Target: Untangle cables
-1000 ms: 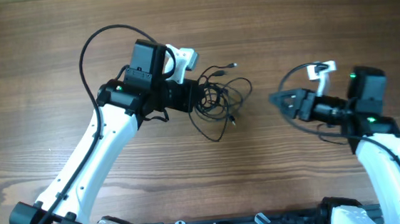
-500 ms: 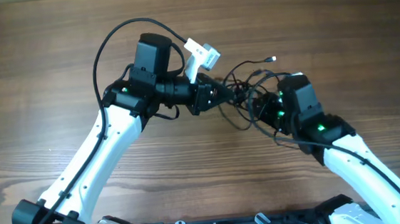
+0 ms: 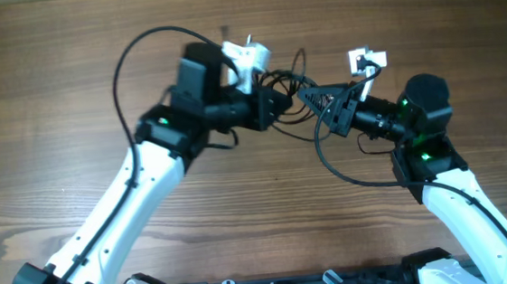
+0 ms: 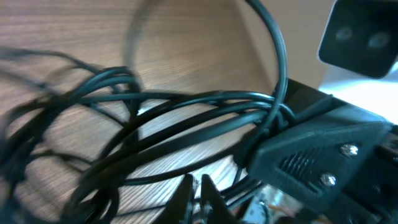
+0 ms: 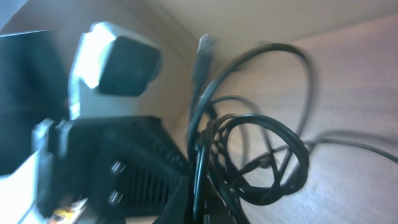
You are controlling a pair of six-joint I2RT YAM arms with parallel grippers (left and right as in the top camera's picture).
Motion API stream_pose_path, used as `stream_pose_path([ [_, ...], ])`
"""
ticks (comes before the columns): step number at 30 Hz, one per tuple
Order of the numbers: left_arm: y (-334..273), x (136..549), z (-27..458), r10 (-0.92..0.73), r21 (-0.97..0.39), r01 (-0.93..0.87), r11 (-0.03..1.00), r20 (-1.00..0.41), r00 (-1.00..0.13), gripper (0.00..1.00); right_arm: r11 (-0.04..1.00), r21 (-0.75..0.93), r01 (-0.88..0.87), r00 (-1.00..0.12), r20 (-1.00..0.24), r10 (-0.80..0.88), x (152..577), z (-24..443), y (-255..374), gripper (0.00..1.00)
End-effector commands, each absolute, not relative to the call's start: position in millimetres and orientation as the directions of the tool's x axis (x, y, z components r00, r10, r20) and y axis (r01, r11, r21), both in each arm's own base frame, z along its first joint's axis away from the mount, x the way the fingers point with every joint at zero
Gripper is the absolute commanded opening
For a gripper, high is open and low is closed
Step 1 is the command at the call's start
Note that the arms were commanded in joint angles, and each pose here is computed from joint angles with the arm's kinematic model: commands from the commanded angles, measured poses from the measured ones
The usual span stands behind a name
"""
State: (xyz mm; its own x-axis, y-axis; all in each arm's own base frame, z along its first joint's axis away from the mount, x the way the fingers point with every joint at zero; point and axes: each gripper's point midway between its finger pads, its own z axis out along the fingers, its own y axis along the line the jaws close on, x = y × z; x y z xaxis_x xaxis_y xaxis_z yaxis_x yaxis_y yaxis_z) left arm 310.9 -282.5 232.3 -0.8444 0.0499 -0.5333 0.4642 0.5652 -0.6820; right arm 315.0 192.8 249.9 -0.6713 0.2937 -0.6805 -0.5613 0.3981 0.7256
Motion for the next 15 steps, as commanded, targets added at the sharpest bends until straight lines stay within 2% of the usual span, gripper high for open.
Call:
stream_pose_path([
  [1,-269.2,335.7,221.6,-0.075,-0.608,0.328,0.724,-0.541,-0.838,0.17,0.483,0.875,-0.031,-0.771,-0.329,0.546,335.5,188.8,160.1,0.18],
  [2,-262.1,340.5,218.6,-0.111,-0.606,0.28,0.745,-0.527,-0.842,0.23,0.486,0.851,0.199,-0.749,-0.187,0.635,329.3,156.0,144.7,0.18],
  [3,-256.9,343.5,217.0,-0.127,-0.603,0.26,0.754,-0.522,-0.844,0.24,0.482,0.788,0.383,-0.708,-0.085,0.701,316.4,127.2,130.6,0.19],
  [4,-251.9,345.3,215.3,-0.141,-0.606,0.239,0.759,-0.51,-0.848,0.29,0.484,0.695,0.532,-0.667,-0.009,0.745,296.4,100.8,117.7,0.35],
  [6,-247.6,345.5,212.5,-0.15,-0.607,0.218,0.764,-0.496,-0.855,0.34,0.54,0.624,0.565,-0.681,-0.017,0.732,281.4,86.0,109.2,0.64],
  [7,-247.1,345.3,211.8,-0.15,-0.606,0.214,0.766,-0.494,-0.857,0.37,0.609,0.608,0.509,-0.723,-0.082,0.686,281.1,84.2,106.1,1.0],
  [9,-246.9,345.2,211.5,-0.15,-0.605,0.214,0.767,-0.493,-0.857,0.49,0.683,0.587,0.434,-0.757,-0.173,0.63,285.1,85.0,101.3,1.0],
  [10,-246.9,345.0,211.1,-0.15,-0.605,0.213,0.767,-0.492,-0.858,0.62,0.705,0.591,0.391,-0.77,-0.21,0.603,288.8,88.4,101.7,1.0],
  [12,-247.9,341.1,208.0,-0.14,-0.604,0.21,0.769,-0.479,-0.867,0.96,0.719,0.606,0.341,-0.767,-0.262,0.585,296.4,97.9,101.2,1.0],
  [13,-250.2,337.8,202.0,-0.128,-0.601,0.203,0.773,-0.461,-0.878,0.97,0.709,0.632,0.314,-0.744,-0.3,0.597,304.5,110.0,98.9,1.0],
  [15,-259.3,330.0,187.4,-0.096,-0.594,0.196,0.78,-0.423,-0.901,0.8,0.696,0.65,0.305,-0.681,-0.363,0.637,314.9,128.5,85.2,1.0],
])
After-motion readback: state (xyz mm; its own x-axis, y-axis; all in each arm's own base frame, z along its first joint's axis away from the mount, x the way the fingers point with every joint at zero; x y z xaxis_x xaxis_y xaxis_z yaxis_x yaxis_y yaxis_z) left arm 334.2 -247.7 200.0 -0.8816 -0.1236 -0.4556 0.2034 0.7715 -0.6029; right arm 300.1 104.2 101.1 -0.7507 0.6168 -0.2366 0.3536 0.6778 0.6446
